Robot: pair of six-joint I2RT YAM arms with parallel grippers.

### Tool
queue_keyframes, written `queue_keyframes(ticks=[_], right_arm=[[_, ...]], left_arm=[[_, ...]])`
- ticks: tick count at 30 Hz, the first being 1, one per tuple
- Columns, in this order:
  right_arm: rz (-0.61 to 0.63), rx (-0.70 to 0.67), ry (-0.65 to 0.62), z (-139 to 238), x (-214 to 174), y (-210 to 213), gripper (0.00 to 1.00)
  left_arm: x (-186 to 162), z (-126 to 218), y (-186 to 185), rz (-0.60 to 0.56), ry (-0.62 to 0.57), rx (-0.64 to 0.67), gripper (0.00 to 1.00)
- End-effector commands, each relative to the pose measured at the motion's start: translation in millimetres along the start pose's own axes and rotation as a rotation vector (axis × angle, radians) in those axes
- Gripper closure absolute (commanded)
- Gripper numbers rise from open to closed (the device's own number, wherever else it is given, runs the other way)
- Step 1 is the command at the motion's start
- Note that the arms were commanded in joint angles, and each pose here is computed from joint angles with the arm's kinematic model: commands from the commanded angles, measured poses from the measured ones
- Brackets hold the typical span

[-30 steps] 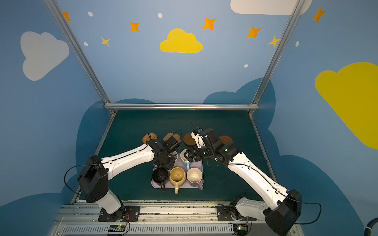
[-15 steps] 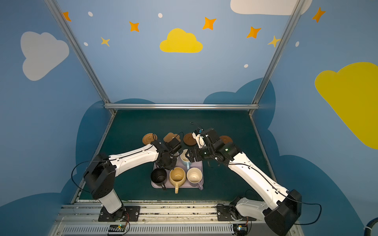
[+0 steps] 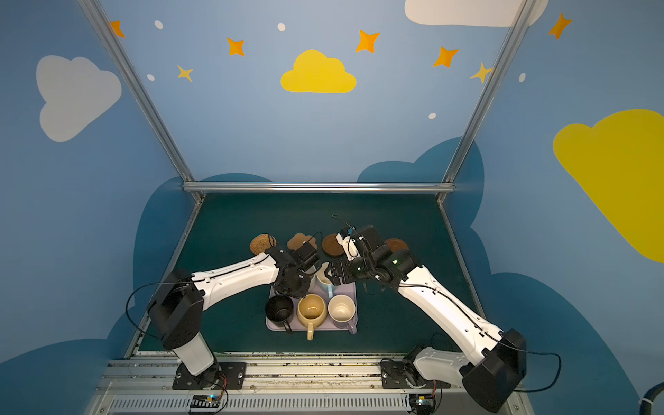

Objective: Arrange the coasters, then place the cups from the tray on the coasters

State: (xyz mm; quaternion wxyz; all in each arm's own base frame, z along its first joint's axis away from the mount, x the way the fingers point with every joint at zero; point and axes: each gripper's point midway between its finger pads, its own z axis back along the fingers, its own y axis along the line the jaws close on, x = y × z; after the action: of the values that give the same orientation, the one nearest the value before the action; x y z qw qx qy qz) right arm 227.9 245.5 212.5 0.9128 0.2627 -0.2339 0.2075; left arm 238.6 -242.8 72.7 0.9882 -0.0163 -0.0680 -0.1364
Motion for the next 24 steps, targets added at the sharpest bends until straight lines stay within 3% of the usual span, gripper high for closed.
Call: queue_keyframes(ticks=[1, 4, 24], right_arm=[[-0.003, 0.016, 0.004, -3, 2, 2, 0.09], [0.007, 0.043, -0.001, -3, 4, 7, 0.09], [0.038, 0.152, -0.048, 0, 13, 28, 0.09]], left_arm=[[8, 3, -3, -0.004, -0.016, 0.007, 0.94], [11, 8, 0, -0.002, -0.033, 0.021, 0.97], [20, 36, 10, 0.017, -0.136, 0.026, 0.97]])
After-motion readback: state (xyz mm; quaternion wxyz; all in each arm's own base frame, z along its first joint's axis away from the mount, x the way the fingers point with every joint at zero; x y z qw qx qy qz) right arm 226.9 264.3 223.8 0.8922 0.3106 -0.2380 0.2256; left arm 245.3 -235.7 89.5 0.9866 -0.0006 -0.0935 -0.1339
